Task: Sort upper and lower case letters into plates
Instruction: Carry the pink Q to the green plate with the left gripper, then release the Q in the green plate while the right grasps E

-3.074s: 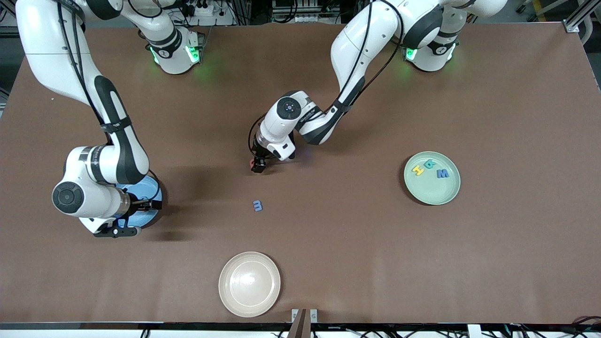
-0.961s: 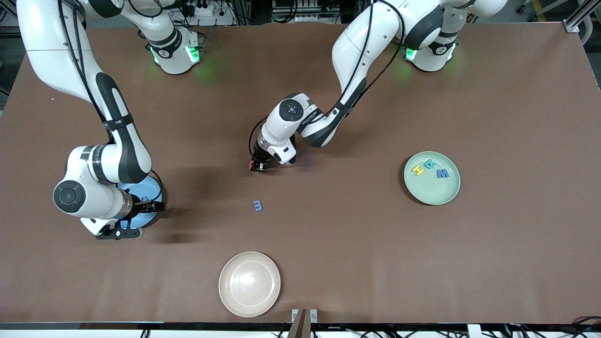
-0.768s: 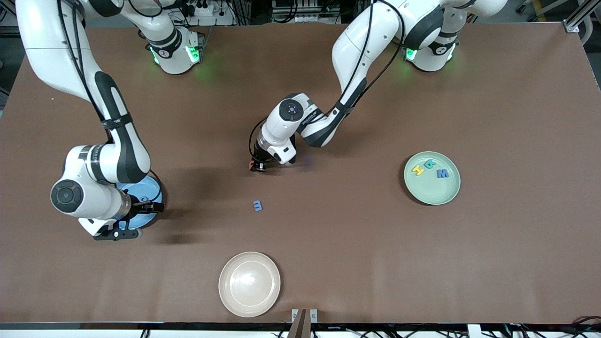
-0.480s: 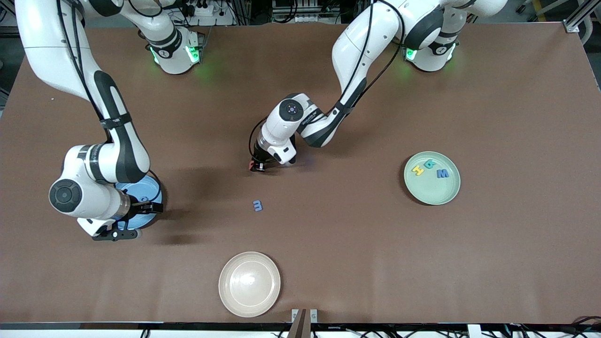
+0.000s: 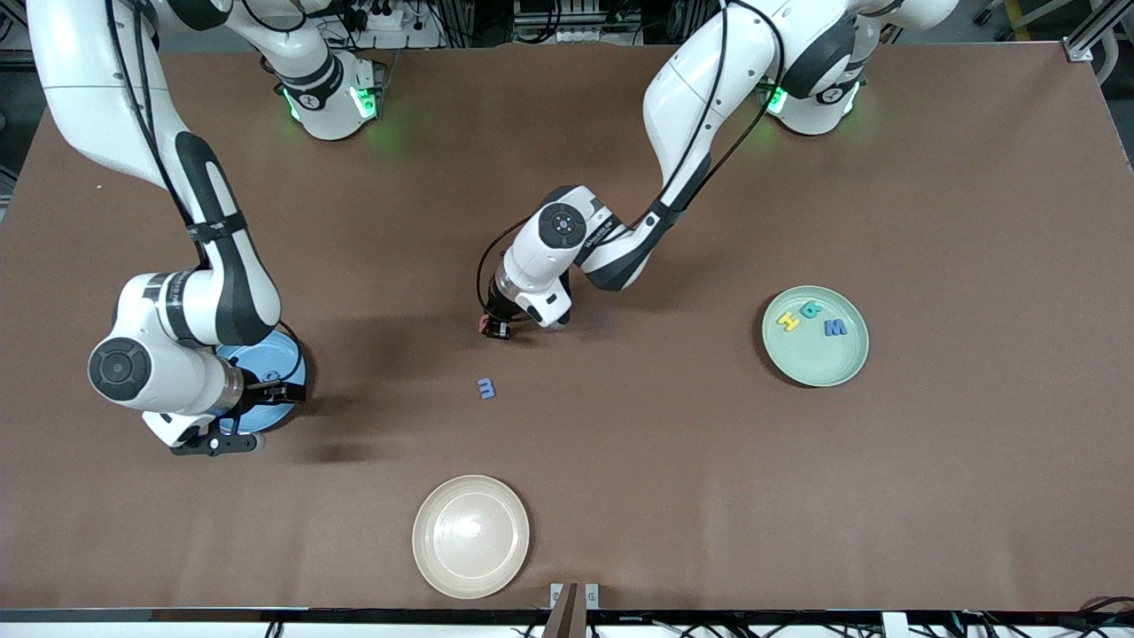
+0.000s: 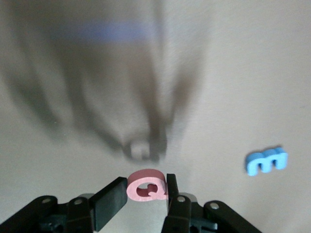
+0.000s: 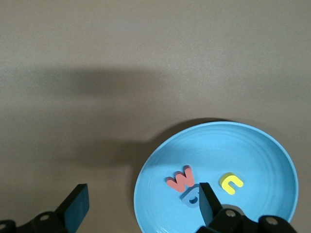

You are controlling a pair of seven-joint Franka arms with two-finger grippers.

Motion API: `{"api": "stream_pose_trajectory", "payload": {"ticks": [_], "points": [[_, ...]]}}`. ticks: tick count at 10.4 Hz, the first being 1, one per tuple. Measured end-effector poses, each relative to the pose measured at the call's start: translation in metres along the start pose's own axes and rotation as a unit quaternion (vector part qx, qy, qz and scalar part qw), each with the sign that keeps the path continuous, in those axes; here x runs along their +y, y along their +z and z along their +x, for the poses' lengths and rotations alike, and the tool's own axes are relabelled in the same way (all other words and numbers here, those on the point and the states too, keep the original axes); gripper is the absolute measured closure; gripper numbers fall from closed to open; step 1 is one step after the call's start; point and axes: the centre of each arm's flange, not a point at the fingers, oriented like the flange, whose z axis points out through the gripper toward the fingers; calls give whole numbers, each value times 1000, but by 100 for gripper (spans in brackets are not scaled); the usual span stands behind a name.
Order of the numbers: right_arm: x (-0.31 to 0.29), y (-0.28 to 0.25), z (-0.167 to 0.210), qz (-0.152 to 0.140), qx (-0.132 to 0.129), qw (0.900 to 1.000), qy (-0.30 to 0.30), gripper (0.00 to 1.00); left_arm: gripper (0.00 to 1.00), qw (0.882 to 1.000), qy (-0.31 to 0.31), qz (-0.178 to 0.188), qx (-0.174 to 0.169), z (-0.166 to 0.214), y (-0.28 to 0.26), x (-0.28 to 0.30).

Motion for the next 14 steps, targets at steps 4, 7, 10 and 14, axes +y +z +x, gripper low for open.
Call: {"api": "stream_pose_trajectory", "payload": {"ticks": [4,7,10,14], "points": [[-44,-18,5,8,17,999,-26,0,61,998,47,35,26,27,-44,43],[-133,-35,7,8,37,996,-84,0,61,987,141,68,42,84,-98,82],[-224,-25,5,9,47,990,-131,0,61,960,260,86,61,165,-156,97],[-295,19,11,18,68,992,-100,0,61,909,387,137,70,309,-208,84]]}}
